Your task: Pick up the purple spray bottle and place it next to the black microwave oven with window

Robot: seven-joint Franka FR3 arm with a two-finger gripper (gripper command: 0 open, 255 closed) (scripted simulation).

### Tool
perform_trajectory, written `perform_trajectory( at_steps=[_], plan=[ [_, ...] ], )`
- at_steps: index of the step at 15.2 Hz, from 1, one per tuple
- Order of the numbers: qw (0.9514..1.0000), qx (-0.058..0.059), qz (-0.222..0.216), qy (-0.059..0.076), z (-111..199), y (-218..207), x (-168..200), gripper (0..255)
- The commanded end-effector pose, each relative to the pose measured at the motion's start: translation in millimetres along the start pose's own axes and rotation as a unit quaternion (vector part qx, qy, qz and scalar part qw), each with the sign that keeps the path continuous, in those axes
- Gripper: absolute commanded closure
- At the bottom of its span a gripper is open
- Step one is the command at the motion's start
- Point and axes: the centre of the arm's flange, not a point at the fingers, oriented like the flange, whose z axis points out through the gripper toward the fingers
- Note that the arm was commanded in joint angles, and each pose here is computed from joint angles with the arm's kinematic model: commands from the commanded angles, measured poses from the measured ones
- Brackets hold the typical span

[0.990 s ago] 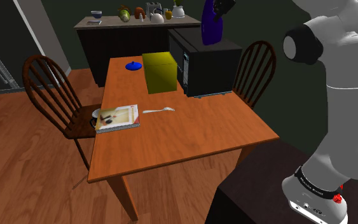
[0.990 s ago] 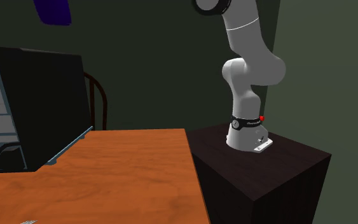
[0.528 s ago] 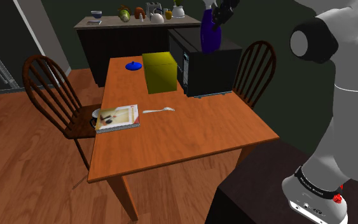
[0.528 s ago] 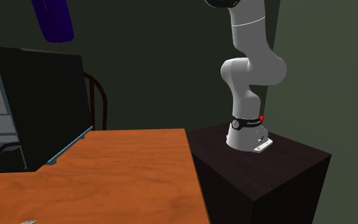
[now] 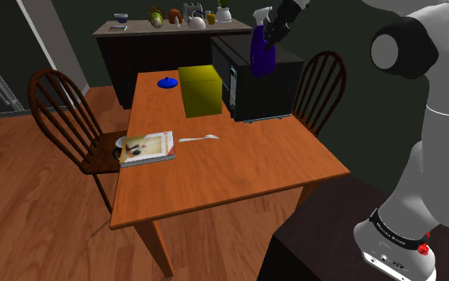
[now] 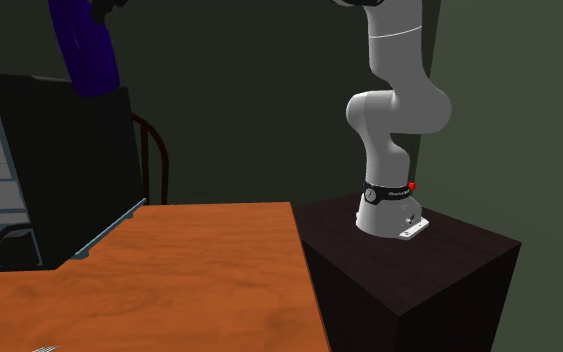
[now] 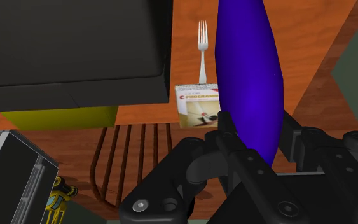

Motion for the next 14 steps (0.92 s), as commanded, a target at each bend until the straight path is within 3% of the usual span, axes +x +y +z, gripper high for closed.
perform_trajectory(
  at_steps=[1, 14],
  plan=[
    [1.0000, 0.000, 0.000, 0.000, 9, -1, -6, 255],
    [1.0000, 0.000, 0.000, 0.000, 66, 0, -43, 255]
  ],
)
